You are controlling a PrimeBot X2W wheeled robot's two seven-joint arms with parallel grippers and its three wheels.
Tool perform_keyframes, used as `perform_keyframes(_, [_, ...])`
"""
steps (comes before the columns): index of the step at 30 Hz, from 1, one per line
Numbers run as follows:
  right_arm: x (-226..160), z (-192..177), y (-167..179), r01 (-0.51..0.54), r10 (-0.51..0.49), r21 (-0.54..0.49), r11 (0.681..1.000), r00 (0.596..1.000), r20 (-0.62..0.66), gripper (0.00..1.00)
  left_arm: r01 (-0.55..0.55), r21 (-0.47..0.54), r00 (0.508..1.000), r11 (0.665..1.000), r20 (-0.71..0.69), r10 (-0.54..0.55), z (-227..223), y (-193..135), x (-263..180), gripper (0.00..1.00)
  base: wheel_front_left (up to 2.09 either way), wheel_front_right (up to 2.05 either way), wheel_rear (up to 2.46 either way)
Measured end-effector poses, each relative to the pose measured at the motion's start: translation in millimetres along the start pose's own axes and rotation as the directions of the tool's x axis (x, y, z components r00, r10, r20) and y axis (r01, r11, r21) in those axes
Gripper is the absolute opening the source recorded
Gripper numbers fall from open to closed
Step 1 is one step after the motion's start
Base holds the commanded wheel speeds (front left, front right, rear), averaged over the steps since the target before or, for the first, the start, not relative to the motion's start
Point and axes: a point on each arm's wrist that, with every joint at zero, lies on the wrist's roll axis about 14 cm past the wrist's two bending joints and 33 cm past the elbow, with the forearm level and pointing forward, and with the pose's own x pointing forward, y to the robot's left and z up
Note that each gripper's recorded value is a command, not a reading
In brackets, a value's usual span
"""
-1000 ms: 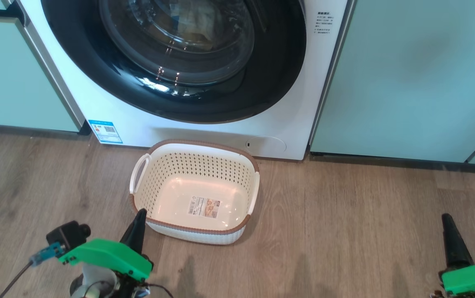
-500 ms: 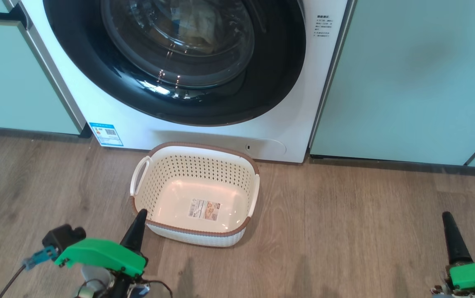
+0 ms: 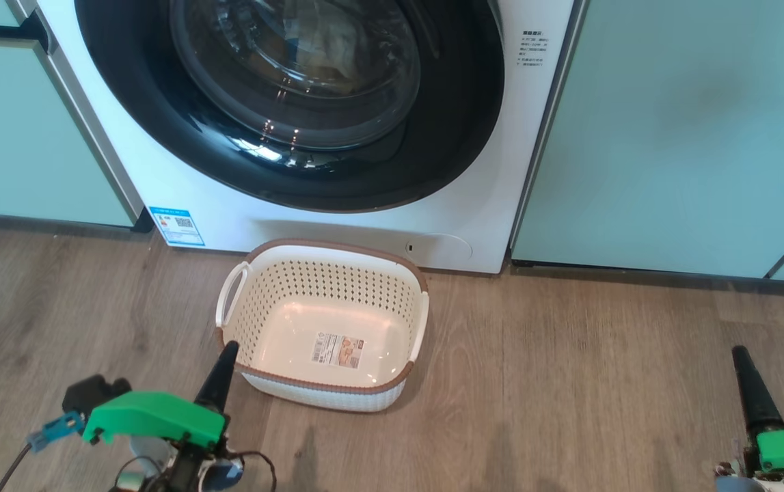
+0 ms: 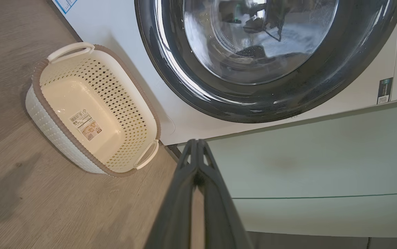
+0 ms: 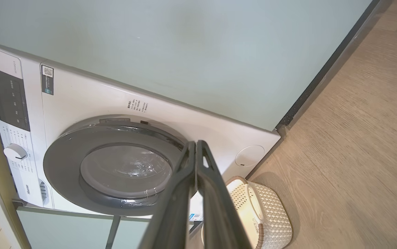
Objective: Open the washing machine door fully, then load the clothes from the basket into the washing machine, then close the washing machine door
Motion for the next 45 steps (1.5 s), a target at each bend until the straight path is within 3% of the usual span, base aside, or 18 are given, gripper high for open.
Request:
perform_keyframes(18, [1.7,2.8,-0.6,-0.001,0.001,0.191,0.982,1.0,0.004,0.0,0.019,-0.216,1.0,0.976,0.016,-0.016,5.3,0.9,-1.7,0.0,0.0,0.0,0.0])
perform_keyframes(38, [5.0,8.0,2.8,-0.022,0.015,0.396,0.918,1.0,0.02,0.0,0.071,-0.434,0.997,0.898,0.055,-0.053,14.0,-3.7,-2.0,0.0,0.0,0.0,0.0])
perform_keyframes(45, [7.5,9.7,6.1,-0.032,0.024,0.399,0.916,0.999,0.025,0.0,0.075,-0.443,0.997,0.893,0.056,-0.056,14.6,-4.5,-1.5,0.0,0.0,0.0,0.0])
